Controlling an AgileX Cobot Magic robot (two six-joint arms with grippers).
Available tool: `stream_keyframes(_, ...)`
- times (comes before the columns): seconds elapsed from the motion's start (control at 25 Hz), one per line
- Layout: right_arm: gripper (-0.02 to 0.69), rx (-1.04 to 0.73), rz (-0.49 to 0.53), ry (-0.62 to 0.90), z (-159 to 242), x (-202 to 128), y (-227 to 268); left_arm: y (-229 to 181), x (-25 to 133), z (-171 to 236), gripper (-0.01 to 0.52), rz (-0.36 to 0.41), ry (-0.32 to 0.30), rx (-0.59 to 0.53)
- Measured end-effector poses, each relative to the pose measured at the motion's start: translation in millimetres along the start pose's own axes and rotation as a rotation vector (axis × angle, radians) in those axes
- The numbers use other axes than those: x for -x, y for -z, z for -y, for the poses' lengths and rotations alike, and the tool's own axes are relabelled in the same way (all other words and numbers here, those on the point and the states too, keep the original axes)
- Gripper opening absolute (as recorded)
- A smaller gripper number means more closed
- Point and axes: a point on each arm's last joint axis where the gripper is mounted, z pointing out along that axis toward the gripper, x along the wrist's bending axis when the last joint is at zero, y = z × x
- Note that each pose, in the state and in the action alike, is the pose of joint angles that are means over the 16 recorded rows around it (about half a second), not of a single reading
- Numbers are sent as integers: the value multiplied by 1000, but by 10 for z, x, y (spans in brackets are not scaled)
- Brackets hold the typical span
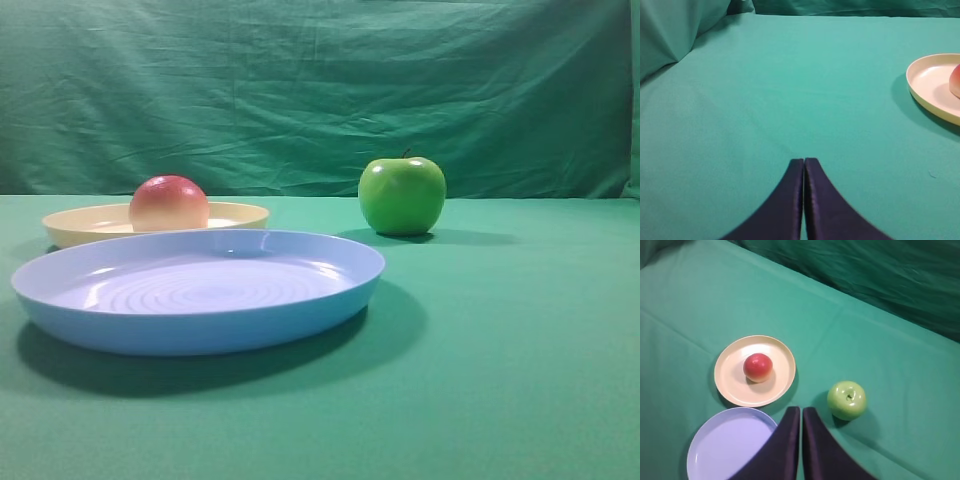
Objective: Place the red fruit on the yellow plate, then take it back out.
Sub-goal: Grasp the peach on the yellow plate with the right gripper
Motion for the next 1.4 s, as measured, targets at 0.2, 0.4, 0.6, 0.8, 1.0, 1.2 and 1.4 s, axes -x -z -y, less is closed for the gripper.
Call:
stream_keyframes(0.2,0,32,29,-10,248,80,207,0,0,0,0,0,0,0)
stream_keyframes(0.4,0,77,74,-42,618,209,385,0,0,0,0,0,0,0)
stream_keyframes(0.6,0,164,142,-89,1042,353,538,0,0,0,0,0,0,0)
stream_keyframes(0.8,0,268,234,-152,1494,456,636,0,0,0,0,0,0,0)
stream_keyframes(1.0,0,346,325,-200,1926,490,592,0,0,0,0,0,0,0)
stream_keyframes(1.2,0,392,393,-228,2329,480,446,0,0,0,0,0,0,0)
stream_keyframes(1.4,0,430,441,-243,2708,450,260,0,0,0,0,0,0,0)
